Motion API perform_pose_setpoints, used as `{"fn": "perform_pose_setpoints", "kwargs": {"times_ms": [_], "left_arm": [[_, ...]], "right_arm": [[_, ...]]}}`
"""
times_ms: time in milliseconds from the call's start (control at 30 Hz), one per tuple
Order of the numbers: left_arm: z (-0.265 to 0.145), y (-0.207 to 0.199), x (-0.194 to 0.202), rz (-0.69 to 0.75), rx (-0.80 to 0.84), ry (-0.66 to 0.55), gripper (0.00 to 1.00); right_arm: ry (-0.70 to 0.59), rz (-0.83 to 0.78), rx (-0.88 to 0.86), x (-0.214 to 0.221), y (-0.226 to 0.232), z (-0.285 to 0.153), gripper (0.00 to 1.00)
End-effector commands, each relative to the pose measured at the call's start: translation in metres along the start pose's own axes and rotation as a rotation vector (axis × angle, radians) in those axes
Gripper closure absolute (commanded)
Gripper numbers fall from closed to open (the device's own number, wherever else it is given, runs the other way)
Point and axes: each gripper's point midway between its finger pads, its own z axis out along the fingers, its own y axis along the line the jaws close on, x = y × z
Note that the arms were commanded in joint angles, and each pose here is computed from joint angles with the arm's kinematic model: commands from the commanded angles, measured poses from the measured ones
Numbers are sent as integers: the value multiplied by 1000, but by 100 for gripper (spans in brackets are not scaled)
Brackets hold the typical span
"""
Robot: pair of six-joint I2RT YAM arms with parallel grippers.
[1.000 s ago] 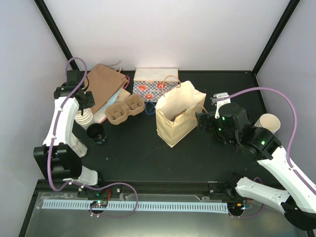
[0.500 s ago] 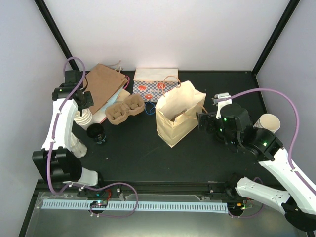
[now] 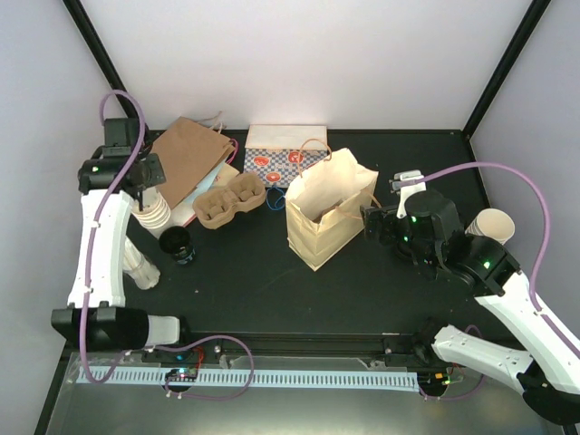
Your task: Pack the takeout coffee
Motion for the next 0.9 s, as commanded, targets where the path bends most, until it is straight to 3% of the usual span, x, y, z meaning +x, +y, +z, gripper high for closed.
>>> {"fn": "perform_pose_setpoints", "kwargs": {"times_ms": [0, 233, 367, 500, 600, 867], "left_arm": [[-83, -8, -32, -41, 151, -181, 98], [-149, -40, -22, -49, 452, -284, 98], [-153, -78, 15, -40, 649, -215, 99], [-136, -128, 76, 40, 774, -58, 99], [-126, -143, 116, 81, 777, 45, 98], [-97, -160, 187, 203, 675, 145, 97]], "right_arm": [[-23, 7, 10, -3, -4, -3, 0], [-15, 14, 21, 4, -7, -1, 0], [6, 22, 19, 13, -6, 5, 0], [8, 56, 54, 25, -14, 10, 0], [-13, 91, 86, 32, -24, 9, 0], [-68, 198, 179, 47, -52, -3, 0]]}}
